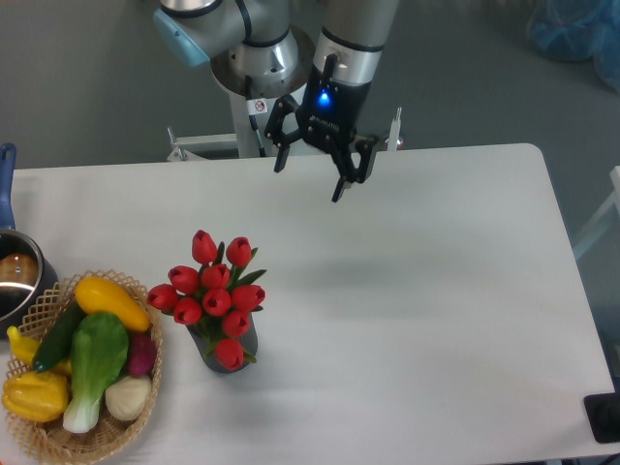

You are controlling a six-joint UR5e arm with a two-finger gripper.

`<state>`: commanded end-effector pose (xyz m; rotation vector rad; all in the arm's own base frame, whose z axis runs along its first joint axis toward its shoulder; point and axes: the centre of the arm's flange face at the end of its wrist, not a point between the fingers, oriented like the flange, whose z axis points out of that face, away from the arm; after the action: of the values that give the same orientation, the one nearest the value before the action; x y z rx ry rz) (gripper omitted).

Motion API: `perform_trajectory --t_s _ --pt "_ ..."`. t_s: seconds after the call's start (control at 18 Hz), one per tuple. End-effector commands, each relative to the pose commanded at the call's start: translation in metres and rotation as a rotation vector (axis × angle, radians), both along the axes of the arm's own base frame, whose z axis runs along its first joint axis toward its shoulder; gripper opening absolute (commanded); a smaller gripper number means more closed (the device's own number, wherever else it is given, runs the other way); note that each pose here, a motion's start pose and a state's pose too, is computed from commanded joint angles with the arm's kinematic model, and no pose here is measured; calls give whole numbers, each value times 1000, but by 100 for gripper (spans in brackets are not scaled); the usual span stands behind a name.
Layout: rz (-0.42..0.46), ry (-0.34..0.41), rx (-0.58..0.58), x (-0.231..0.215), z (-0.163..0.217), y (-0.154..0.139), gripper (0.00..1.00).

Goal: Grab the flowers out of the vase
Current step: 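Move the open gripper down toward the red tulip stems above the vase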

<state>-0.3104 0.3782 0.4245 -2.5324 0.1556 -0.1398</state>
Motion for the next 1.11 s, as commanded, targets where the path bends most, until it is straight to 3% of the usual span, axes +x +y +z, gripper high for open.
perform_trajectory --t_s 0.44,0.72,0.83,1.11 --pt "-14 -59 -4 -16 -31 13 100" --pt "-51 -60 5 -29 -51 44 100" --pt "-73 -56 27 -25 -52 58 100" --pt "-69 -80 61 -20 -46 61 100"
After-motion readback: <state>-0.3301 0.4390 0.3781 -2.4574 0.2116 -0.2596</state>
